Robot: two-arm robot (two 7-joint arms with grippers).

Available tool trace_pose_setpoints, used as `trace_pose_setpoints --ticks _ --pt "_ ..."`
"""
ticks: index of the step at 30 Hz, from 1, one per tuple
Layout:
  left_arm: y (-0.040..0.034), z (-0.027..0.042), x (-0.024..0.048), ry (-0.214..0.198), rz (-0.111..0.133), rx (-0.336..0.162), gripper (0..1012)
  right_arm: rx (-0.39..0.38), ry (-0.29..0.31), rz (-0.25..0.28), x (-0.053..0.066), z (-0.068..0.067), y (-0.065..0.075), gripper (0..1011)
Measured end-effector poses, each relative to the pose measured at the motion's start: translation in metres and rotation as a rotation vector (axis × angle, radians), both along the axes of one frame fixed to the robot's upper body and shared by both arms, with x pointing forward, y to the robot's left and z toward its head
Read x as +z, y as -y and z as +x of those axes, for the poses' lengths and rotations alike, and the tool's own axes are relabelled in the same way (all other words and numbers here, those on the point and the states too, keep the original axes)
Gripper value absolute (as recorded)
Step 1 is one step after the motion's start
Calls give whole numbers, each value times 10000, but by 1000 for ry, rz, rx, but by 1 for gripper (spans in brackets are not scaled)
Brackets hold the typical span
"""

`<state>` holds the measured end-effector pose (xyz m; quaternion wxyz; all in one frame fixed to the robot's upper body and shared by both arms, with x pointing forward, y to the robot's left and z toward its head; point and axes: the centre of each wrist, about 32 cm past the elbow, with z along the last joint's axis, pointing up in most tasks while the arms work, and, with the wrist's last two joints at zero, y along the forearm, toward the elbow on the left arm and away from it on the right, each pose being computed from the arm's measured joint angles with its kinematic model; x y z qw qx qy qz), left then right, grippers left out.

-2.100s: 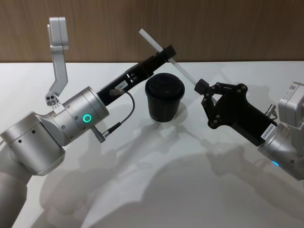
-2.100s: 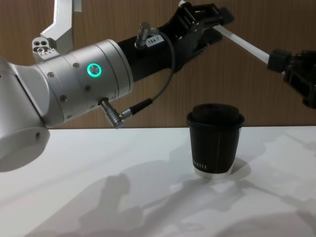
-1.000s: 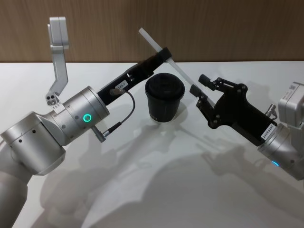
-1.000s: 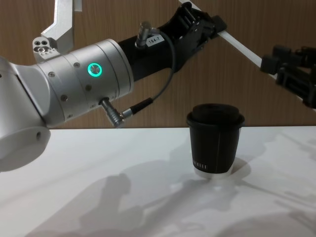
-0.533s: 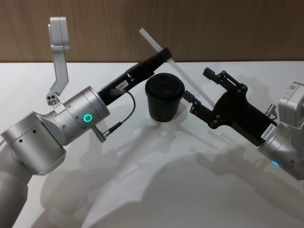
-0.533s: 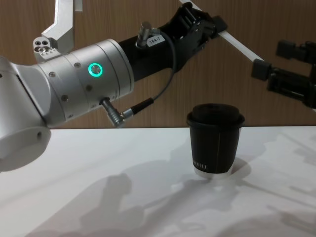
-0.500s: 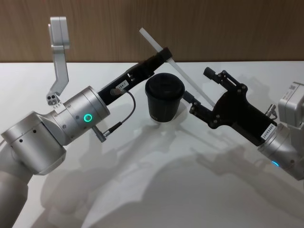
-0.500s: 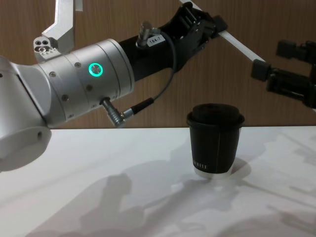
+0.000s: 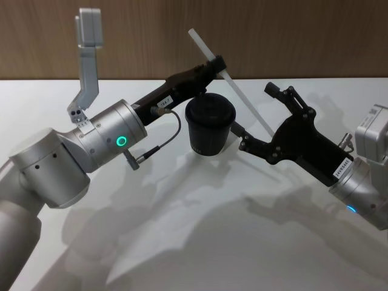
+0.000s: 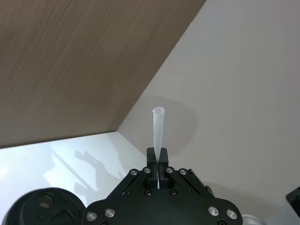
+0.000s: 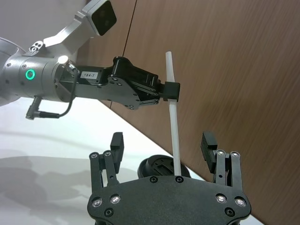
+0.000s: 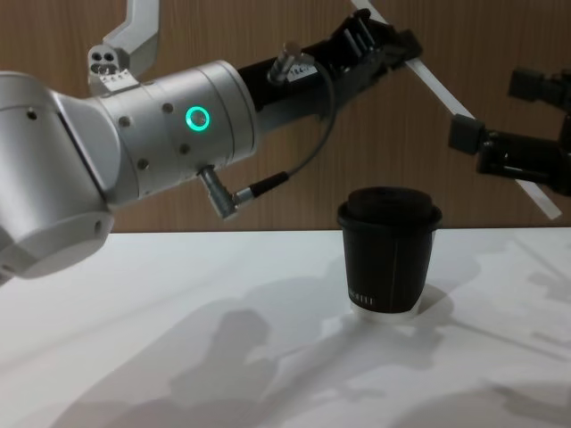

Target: Pick up the straw with one hand, pass it to the other hand, and insert it into the cup.

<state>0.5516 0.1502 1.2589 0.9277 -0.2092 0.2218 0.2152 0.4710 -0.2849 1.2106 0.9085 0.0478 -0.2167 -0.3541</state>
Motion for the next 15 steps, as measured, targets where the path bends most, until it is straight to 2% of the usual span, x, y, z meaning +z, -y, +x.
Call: trace_pose_setpoints --ticks 6,7,9,12,15 --pt "20 45 93 55 54 15 18 0 0 0 0 0 0 1001" --pt "20 45 93 55 54 15 18 0 0 0 0 0 0 1001" --pt "19 54 134 74 72 20 19 0 0 0 0 0 0 1001" --pt "14 55 172 91 85 26 19 0 0 0 0 0 0 1001" --pt "8 54 202 102 92 31 19 0 0 0 0 0 0 1001"
